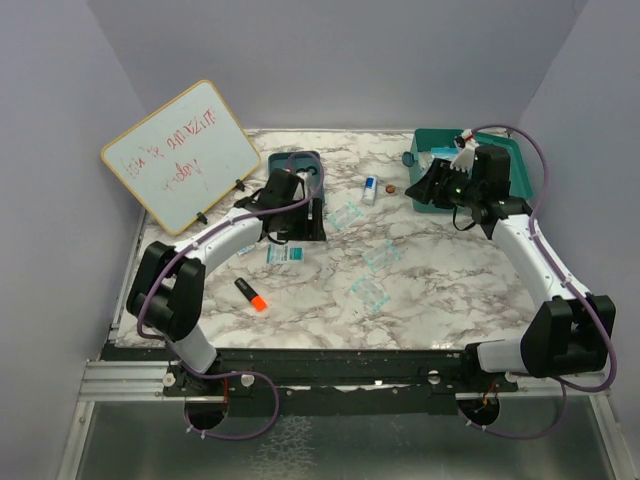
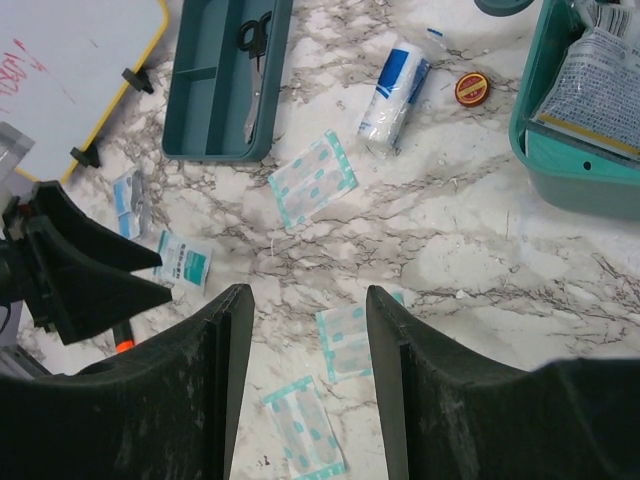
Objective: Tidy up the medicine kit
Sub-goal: Pick up the medical item at the center of the board.
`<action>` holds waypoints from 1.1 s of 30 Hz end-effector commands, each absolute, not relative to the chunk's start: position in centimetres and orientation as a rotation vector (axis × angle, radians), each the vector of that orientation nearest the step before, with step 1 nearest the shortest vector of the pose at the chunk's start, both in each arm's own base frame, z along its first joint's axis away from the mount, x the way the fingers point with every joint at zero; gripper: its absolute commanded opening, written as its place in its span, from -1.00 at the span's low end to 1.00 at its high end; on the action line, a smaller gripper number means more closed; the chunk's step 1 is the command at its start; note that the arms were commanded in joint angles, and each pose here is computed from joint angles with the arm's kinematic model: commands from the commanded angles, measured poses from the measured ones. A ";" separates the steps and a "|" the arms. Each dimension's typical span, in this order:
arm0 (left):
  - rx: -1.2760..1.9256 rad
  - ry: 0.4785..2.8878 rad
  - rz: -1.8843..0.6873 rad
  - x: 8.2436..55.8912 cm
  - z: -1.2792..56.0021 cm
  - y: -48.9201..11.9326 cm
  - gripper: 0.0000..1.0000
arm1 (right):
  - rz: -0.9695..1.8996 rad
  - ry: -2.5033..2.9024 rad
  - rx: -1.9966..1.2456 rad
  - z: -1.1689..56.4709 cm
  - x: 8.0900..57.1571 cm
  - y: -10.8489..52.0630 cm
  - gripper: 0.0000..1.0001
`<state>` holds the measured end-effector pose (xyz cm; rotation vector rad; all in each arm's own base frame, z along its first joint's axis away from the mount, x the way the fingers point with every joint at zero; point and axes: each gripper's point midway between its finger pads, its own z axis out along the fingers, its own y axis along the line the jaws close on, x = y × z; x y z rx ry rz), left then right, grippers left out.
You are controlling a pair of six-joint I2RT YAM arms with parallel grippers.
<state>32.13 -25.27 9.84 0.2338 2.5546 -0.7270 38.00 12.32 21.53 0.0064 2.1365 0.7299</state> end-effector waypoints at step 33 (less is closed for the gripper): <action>0.106 2.736 -0.669 32.8 3.6 -22.8 0.47 | 0.779 2.115 -0.032 21.9 37.0 13.1 0.09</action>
